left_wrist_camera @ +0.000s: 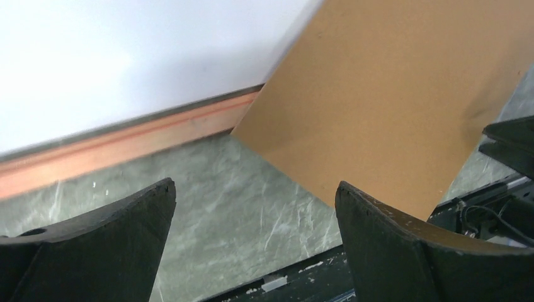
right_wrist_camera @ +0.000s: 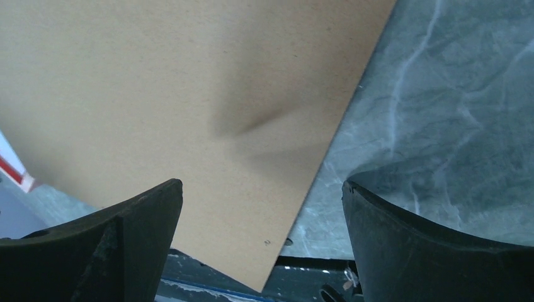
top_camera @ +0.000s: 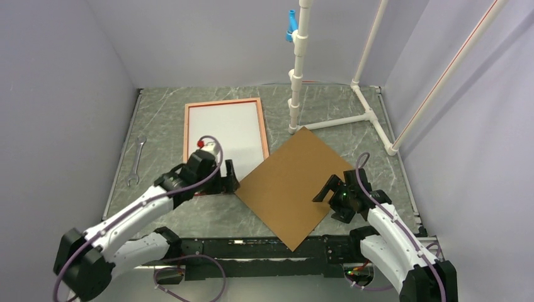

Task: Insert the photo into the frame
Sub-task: Move the photo frame item to the center of the board.

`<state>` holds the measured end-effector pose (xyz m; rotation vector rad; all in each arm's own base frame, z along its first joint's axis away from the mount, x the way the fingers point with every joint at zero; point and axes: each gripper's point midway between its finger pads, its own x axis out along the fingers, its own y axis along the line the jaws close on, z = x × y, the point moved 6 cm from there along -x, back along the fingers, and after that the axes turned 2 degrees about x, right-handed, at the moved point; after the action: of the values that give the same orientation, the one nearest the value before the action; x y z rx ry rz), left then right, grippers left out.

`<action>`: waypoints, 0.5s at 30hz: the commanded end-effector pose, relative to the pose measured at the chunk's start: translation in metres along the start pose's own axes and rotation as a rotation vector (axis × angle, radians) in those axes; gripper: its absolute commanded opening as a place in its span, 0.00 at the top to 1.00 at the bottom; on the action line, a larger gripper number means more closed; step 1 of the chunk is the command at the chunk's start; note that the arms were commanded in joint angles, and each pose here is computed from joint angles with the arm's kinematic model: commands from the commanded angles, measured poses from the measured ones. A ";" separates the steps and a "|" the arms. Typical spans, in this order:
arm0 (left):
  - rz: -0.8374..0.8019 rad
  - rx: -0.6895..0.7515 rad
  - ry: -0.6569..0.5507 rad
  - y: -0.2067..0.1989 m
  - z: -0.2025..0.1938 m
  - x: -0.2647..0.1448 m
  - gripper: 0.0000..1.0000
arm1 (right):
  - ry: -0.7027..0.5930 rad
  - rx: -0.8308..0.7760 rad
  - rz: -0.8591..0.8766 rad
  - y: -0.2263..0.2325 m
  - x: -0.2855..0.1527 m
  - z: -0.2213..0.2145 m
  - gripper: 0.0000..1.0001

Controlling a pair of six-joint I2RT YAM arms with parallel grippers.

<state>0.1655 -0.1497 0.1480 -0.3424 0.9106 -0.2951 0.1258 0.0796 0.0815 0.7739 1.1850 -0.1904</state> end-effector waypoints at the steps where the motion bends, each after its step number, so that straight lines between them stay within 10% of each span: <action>1: -0.077 0.181 0.085 -0.020 0.024 0.012 0.01 | -0.009 0.043 -0.003 -0.003 0.014 0.001 0.00; 15: -0.349 0.230 0.314 -0.068 0.067 0.094 0.05 | -0.039 -0.028 0.064 0.016 0.022 0.017 0.00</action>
<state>0.2548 -0.2168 0.1387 -0.2297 1.1316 -0.6265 0.1485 0.0921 0.0809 0.8524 1.1472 -0.1255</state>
